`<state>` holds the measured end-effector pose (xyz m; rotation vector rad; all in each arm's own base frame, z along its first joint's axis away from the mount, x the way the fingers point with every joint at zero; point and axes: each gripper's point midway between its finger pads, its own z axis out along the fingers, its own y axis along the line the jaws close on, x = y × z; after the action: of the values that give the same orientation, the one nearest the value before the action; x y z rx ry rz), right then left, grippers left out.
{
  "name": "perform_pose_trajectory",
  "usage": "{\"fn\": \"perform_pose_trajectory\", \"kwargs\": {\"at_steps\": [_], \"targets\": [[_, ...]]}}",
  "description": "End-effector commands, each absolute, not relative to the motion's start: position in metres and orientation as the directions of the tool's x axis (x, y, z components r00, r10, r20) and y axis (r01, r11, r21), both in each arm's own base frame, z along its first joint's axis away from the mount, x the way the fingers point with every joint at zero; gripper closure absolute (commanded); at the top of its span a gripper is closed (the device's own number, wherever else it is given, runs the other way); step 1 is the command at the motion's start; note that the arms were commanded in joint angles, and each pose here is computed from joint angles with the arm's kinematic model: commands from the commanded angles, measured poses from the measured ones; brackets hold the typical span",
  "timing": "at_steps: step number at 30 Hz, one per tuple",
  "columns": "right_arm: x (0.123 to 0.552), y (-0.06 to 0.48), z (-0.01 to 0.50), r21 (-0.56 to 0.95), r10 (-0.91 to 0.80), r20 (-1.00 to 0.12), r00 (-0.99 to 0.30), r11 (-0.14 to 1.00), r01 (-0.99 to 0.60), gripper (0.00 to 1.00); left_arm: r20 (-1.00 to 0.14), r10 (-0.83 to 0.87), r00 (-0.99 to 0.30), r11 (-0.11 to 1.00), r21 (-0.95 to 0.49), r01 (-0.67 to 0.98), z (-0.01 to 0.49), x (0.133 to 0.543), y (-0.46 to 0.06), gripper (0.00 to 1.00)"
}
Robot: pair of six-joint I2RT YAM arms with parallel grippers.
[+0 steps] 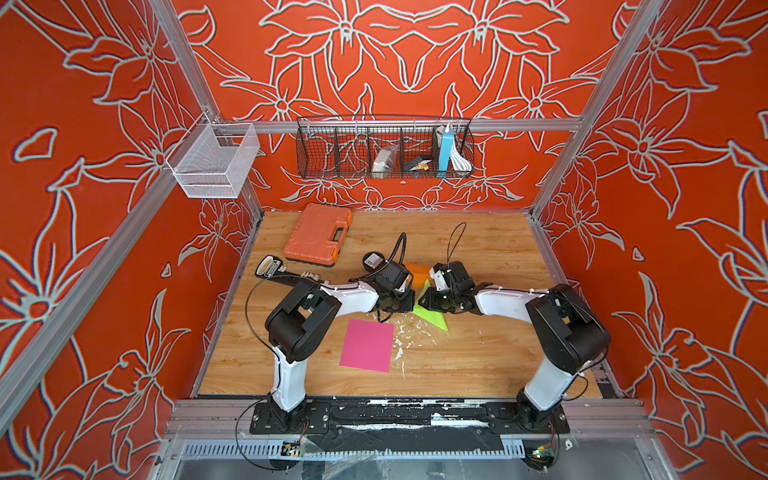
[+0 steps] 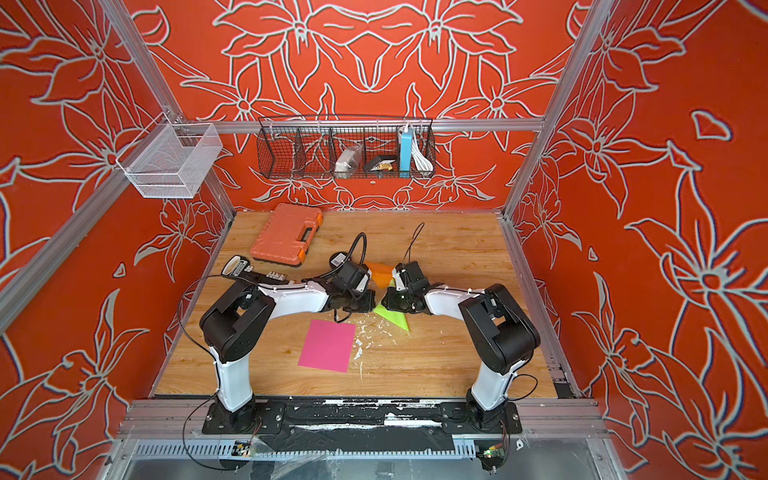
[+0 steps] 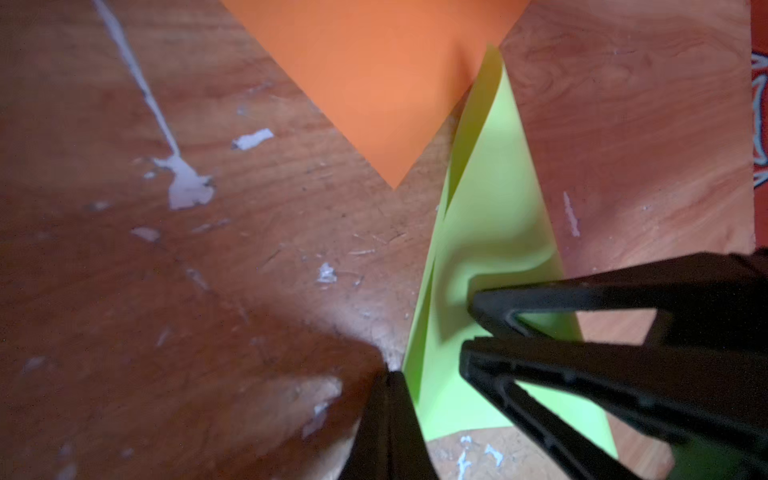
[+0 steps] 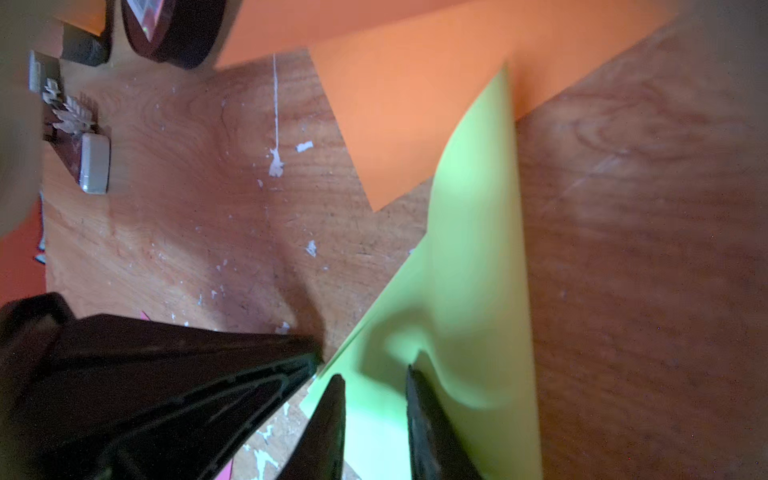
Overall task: Fold the square paper diagonally
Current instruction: Fold the paper at the center of the board.
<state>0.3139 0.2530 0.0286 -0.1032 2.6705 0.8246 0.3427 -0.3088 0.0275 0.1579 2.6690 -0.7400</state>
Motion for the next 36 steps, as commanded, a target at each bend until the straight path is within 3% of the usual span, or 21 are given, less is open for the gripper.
{"fn": "perform_pose_trajectory", "kwargs": {"at_steps": [1, 10, 18, 36], "targets": [[0.299, 0.244, 0.011, 0.458, -0.013, -0.294, -0.956, 0.876, -0.153, 0.77, -0.395, -0.001, -0.919, 0.864, -0.462, 0.198, 0.038, 0.343, -0.303, 1.0], [0.296, 0.248, 0.009, 0.367, -0.06, -0.318, -0.946, 0.912, -0.182, 1.0, -0.471, 0.002, -0.882, 0.775, -0.557, 0.299, 0.067, 0.337, -0.319, 1.0], [0.298, 0.245, 0.013, 0.33, -0.049, -0.325, -0.945, 0.93, -0.162, 1.0, -0.441, 0.012, -0.897, 0.747, -0.592, 0.301, 0.062, 0.333, -0.326, 1.0], [0.297, 0.25, 0.017, 0.37, -0.016, -0.308, -0.951, 0.919, -0.135, 1.0, -0.308, 0.022, -0.951, 0.805, -0.559, 0.2, 0.021, 0.333, -0.326, 1.0]]}}
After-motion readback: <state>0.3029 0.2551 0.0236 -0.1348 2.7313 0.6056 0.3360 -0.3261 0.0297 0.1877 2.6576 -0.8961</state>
